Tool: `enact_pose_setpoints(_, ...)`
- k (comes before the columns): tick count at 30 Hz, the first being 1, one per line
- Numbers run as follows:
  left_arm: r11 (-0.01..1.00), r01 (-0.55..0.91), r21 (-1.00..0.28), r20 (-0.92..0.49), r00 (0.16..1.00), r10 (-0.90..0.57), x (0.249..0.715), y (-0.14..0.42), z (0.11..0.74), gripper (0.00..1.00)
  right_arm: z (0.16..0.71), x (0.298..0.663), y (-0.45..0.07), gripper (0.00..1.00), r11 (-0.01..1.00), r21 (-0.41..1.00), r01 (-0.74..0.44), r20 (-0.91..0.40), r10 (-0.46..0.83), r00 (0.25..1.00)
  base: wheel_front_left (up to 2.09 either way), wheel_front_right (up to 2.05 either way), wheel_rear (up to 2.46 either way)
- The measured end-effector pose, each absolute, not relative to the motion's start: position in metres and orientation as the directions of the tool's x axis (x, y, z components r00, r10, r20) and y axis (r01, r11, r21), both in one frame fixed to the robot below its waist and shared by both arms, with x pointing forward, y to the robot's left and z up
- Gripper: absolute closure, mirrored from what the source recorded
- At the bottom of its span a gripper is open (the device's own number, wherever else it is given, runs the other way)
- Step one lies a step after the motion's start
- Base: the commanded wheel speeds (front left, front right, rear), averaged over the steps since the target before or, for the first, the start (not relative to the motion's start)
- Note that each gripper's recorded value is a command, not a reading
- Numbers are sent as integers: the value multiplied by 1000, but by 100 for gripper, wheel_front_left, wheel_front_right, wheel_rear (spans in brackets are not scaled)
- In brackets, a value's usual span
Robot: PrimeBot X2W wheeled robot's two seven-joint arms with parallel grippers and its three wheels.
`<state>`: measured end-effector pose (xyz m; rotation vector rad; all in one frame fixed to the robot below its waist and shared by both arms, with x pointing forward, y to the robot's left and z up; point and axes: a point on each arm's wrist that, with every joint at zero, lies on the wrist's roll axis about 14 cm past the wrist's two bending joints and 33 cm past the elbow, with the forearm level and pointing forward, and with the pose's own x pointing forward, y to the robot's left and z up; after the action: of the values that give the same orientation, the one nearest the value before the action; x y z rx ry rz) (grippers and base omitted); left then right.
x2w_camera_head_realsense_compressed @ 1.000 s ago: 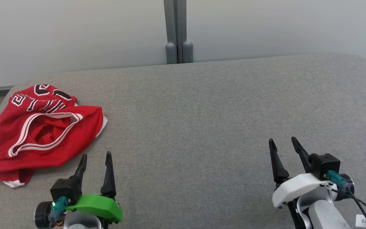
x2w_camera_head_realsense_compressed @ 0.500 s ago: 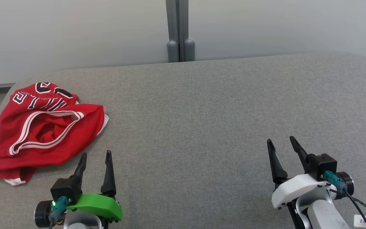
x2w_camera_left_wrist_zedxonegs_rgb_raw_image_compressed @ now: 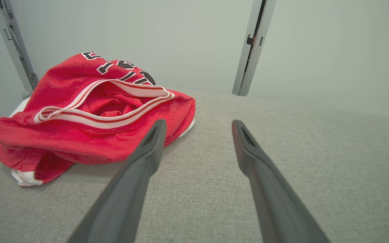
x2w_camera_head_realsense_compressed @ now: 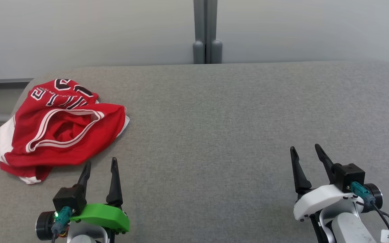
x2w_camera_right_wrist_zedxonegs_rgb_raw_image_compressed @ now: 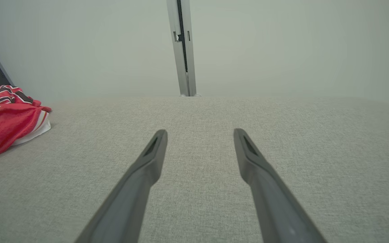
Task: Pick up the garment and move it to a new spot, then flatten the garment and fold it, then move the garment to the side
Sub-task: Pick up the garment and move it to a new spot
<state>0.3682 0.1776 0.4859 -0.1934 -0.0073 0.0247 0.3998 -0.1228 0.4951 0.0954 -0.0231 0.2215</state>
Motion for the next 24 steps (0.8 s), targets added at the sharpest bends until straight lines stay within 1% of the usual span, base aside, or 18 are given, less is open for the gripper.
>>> enact_pose_setpoints(9,969,-164,-187,7,986,169,342,224,487,0,496,411,-75,0,934,91,-345,37,343,939,0,0,0)
enact_pose_setpoints(14,940,-287,-183,7,956,293,314,262,486,0,498,416,-33,0,889,110,-444,43,442,896,0,0,0)
enact_pose_setpoints(24,883,-436,-175,3,896,443,271,306,485,0,497,416,27,0,807,122,-578,42,577,815,0,0,0)
